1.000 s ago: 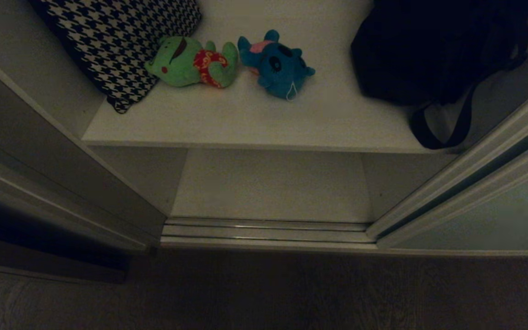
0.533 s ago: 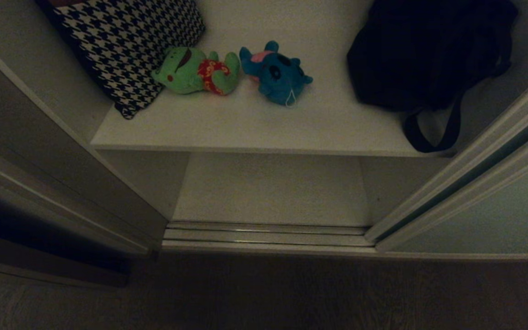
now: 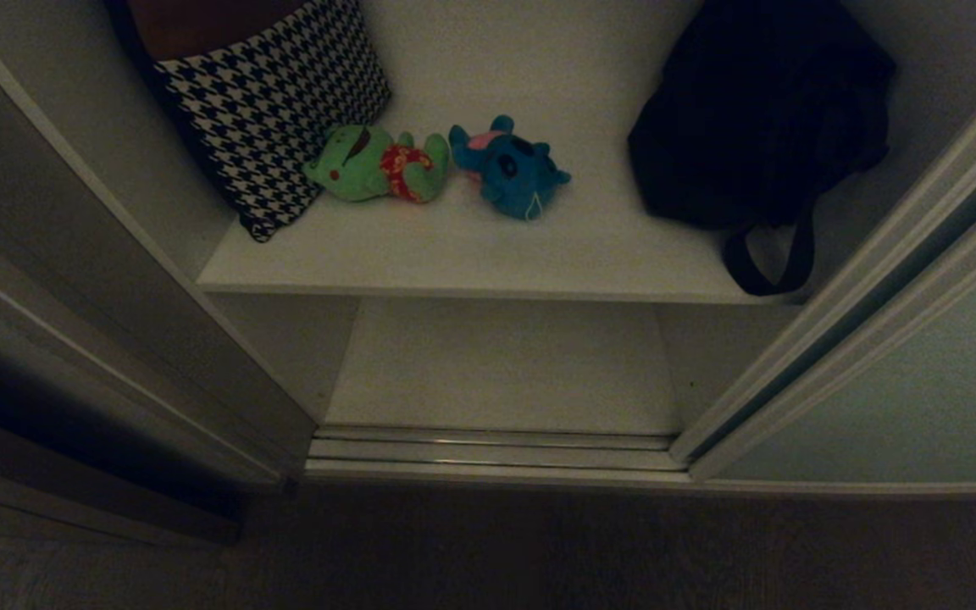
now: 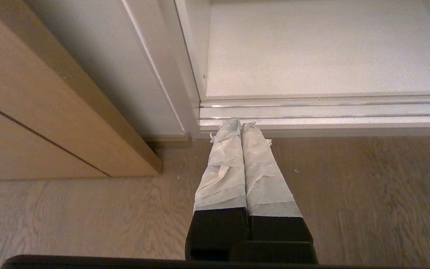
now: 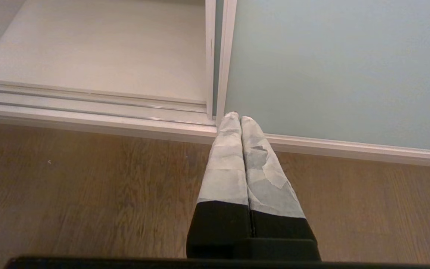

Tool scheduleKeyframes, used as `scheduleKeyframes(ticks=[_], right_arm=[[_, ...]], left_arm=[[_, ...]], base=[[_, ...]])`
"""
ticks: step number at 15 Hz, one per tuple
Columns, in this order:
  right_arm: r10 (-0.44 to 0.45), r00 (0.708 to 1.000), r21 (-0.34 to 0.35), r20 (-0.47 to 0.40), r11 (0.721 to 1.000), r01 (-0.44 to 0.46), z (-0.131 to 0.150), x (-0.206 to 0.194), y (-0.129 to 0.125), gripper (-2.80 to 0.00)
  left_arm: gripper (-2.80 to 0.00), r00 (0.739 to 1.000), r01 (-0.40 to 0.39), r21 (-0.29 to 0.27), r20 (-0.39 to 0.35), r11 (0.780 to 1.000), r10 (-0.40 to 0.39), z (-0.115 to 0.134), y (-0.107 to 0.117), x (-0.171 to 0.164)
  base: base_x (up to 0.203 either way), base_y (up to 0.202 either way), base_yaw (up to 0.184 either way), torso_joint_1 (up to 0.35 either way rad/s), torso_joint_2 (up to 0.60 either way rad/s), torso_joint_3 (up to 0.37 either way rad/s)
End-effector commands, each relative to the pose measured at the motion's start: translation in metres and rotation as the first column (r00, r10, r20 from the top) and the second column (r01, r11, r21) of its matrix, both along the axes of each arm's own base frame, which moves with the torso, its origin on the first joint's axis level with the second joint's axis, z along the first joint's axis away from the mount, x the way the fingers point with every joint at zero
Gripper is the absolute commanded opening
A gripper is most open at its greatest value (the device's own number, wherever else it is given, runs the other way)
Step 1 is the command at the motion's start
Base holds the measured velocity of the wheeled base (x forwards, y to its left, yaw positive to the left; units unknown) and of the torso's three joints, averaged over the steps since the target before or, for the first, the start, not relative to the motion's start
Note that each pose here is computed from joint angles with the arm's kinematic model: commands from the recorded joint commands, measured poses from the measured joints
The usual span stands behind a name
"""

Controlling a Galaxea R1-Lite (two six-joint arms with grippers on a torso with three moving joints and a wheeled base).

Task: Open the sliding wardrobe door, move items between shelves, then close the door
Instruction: Close the door

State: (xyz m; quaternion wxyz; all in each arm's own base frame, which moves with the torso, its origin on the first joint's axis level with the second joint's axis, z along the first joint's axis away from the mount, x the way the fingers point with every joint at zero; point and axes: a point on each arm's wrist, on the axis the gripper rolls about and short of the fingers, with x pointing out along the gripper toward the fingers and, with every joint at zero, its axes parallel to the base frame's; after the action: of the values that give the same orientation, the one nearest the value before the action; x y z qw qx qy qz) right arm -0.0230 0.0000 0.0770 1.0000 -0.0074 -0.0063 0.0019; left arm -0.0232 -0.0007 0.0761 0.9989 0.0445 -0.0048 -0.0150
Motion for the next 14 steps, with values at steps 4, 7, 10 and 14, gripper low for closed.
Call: scheduleKeyframes(ticks=[4, 7, 10, 14], right_arm=[[0.001, 1.000, 0.000, 0.001, 1.000, -0.001, 0.0000, -0.0001, 0.0000, -2.80], [0.001, 1.000, 0.000, 0.001, 1.000, -0.001, 0.0000, -0.0001, 0.0000, -2.80], [0.001, 1.000, 0.000, 0.001, 1.000, -0.001, 0.0000, -0.0001, 0.0000, -2.80], [0.001, 1.000, 0.000, 0.001, 1.000, -0.001, 0.0000, -0.0001, 0.0000, -2.80]], left_arm=[[-2.80, 1.000, 0.000, 0.002, -0.004, 1.000, 0.000, 0.0000, 0.0000, 0.0003], [-2.80, 1.000, -0.001, 0.003, -0.008, 1.000, 0.002, -0.0004, 0.0000, 0.0003], [-2.80, 1.000, 0.000, -0.003, -0.007, 1.000, 0.000, -0.0005, 0.0000, 0.0004], [-2.80, 1.000, 0.000, 0.002, -0.005, 1.000, 0.000, -0.0002, 0.0000, 0.0004]], base=[[0.000, 0.000, 0.000, 0.000, 0.00, 0.000], [0.000, 0.000, 0.000, 0.007, 0.00, 0.067], [0.000, 0.000, 0.000, 0.003, 0.00, 0.011], [0.000, 0.000, 0.000, 0.000, 0.00, 0.000]])
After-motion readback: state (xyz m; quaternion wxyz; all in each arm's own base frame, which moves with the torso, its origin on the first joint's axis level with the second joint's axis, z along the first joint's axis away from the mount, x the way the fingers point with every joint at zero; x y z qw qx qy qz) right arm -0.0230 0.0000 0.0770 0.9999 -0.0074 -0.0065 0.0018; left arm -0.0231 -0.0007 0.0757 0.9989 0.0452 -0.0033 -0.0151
